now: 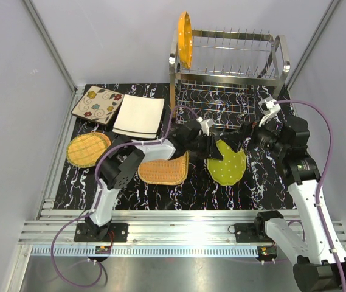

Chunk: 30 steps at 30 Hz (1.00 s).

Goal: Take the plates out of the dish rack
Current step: Place the plate on the table

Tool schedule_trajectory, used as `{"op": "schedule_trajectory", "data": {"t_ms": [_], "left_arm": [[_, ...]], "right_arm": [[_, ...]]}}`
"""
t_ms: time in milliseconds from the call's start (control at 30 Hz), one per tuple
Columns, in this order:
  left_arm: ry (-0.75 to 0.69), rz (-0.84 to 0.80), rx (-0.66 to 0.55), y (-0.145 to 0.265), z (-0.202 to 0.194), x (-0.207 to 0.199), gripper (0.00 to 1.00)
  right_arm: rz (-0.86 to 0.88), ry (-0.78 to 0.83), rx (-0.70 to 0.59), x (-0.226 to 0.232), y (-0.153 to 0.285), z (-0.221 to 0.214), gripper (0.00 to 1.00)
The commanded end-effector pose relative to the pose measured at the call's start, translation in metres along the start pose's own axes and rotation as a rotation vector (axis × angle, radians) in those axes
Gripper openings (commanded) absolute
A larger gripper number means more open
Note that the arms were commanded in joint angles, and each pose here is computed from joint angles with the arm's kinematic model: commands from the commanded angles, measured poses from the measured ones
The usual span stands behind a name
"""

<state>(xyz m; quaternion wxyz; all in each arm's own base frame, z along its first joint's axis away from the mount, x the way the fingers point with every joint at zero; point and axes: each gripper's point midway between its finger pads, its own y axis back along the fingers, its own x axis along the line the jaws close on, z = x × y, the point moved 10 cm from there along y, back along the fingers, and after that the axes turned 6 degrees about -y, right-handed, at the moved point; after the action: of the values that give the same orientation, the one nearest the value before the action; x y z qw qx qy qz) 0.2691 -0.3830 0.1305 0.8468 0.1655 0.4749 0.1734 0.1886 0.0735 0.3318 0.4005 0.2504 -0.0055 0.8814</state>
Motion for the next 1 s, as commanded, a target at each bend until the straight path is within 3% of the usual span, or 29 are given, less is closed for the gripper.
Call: {"op": "schedule_trajectory", "data": {"t_ms": [0,100,267,467,700,967], "left_arm": [[-0.118,-0.074,-0.089,-0.005,0.031,-0.022,0.05],[-0.123,-0.043,-0.076,-0.008,0.032,-0.019,0.12],[-0.128,0.050,-0.059,-0.008,0.030,-0.010,0.33],[-0.177,0.175,-0.066,0.000,0.029,-0.004,0.43],[-0.276,0.288,-0.115,0.017,0.035,-0.007,0.66],[-0.396,0.400,-0.203,0.040,0.044,-0.020,0.77]], "right_arm": [[0.028,0.010,-0.050,0.004,0.004,0.006,1.00],[0.019,0.007,-0.052,0.002,0.004,0.004,1.00],[0.012,-0.002,-0.053,-0.002,0.003,0.003,1.00],[0.007,-0.019,-0.052,-0.005,0.003,-0.001,1.00],[0.002,-0.024,-0.055,-0.007,0.003,0.000,1.00],[-0.002,-0.023,-0.061,-0.008,0.003,0.002,1.00]]}}
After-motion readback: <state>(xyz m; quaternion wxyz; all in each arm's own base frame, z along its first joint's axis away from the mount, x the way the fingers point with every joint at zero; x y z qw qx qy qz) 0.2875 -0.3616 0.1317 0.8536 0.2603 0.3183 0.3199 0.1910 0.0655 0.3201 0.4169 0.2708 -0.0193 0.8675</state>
